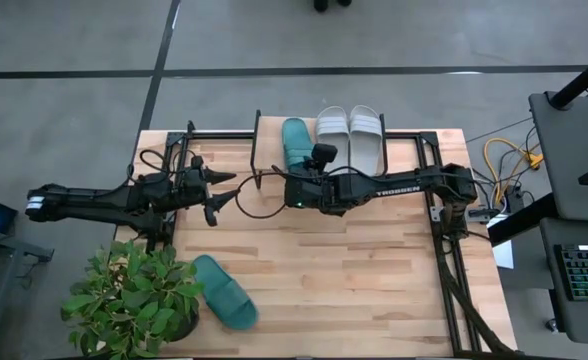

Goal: Pick and place slides into the shelf
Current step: Put the top green slipper on the shelf

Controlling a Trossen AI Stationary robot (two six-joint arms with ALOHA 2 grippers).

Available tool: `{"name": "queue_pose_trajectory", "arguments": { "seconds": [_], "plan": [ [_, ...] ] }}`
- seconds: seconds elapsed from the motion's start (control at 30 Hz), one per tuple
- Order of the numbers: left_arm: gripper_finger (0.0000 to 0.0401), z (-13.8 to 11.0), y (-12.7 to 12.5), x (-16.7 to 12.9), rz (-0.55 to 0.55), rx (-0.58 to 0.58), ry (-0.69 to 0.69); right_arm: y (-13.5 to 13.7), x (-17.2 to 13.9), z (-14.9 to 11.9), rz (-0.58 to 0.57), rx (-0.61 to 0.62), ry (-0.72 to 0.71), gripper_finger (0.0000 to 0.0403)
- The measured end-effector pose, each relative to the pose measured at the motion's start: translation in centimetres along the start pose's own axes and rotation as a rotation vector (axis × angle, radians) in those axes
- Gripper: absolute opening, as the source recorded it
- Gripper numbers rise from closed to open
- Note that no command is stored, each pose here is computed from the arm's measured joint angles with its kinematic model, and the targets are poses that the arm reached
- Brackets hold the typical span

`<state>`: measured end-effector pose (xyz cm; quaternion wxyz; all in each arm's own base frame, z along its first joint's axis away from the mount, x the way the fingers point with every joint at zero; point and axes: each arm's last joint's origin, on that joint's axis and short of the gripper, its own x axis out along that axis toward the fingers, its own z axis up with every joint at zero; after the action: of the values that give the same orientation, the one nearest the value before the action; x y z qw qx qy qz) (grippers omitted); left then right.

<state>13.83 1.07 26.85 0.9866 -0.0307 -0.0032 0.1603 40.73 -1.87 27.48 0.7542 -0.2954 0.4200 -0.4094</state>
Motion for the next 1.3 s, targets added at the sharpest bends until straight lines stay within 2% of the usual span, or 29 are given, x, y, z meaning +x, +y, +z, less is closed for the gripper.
{"name": "queue_pose_trajectory", "arguments": {
  "seconds": [0.23, 0.57, 0.87, 1.3],
  "plan": [
    [0.0207, 0.0, 0.0, 0.0, 0.000, 0.000, 0.000, 0.6, 0.2, -0.3, -0.012, -0.025, 0.014, 0.0011],
    [0.0207, 0.0, 0.0, 0.0, 0.000, 0.000, 0.000, 3.4, 1.7, -0.8, -0.020, -0.130, 0.053, 0.0011],
    [0.0207, 0.0, 0.0, 0.0, 0.000, 0.000, 0.000, 2.7, 1.4, -0.6, -0.035, -0.110, 0.045, 0.0015],
    [0.0207, 0.0, 0.0, 0.0, 0.000, -0.001, 0.002, 2.5, 1.1, -0.6, -0.028, -0.103, 0.036, 0.0059]
  ]
}}
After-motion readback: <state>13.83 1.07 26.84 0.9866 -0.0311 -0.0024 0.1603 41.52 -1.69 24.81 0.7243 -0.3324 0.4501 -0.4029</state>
